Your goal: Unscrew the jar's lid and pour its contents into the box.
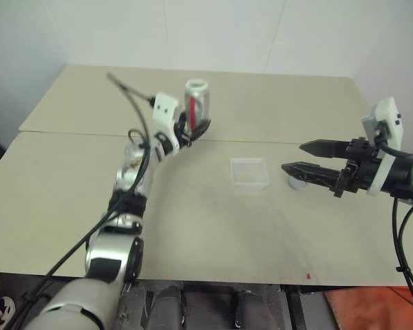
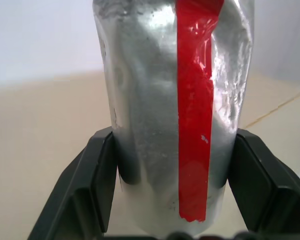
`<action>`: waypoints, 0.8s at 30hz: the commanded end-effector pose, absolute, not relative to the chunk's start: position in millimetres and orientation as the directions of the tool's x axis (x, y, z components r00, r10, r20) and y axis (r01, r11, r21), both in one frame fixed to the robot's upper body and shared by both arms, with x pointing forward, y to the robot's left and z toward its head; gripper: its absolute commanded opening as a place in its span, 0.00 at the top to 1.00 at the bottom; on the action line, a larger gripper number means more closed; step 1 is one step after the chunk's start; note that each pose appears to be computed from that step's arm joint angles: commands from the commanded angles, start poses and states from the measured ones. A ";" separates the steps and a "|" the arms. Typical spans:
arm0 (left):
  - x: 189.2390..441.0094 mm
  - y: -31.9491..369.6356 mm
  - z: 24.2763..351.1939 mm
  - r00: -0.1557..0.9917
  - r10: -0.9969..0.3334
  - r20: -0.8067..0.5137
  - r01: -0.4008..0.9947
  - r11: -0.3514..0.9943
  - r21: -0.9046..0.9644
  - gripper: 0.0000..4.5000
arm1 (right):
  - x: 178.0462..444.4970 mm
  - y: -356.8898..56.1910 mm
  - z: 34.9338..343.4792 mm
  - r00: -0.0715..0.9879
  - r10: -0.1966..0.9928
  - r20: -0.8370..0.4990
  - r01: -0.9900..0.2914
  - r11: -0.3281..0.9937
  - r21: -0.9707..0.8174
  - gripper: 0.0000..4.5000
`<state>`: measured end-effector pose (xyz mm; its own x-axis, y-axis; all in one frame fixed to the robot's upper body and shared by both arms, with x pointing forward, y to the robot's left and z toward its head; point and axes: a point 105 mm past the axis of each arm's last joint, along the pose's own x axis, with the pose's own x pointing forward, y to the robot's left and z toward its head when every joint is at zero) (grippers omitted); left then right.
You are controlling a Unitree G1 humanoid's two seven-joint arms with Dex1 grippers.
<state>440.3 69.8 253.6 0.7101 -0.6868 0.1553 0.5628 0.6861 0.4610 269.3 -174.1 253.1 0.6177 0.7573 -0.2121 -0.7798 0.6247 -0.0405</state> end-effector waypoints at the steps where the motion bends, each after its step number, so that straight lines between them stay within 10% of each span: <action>1: 422.1 28.0 277.4 0.571 -0.820 0.035 0.262 0.223 0.939 0.37 | 267.1 -174.9 264.2 0.629 0.753 -0.193 -0.775 0.625 -0.087 0.01; 6: 418.8 7.7 253.5 0.556 -0.792 -0.253 -0.179 -0.412 0.894 0.37 | 266.1 -175.5 261.6 0.649 0.736 -0.191 -0.759 0.644 -0.098 0.01; 10: 427.8 -9.5 251.3 0.592 -0.753 -0.288 -0.465 -0.610 0.642 0.37 | 262.0 -174.4 260.3 0.659 0.729 -0.182 -0.750 0.654 -0.096 0.01; 24: 410.9 -62.5 253.1 0.459 -0.850 -0.258 -0.735 -0.526 0.428 0.37 | 252.8 -174.9 267.0 0.692 0.709 -0.136 -0.722 0.686 -0.091 0.01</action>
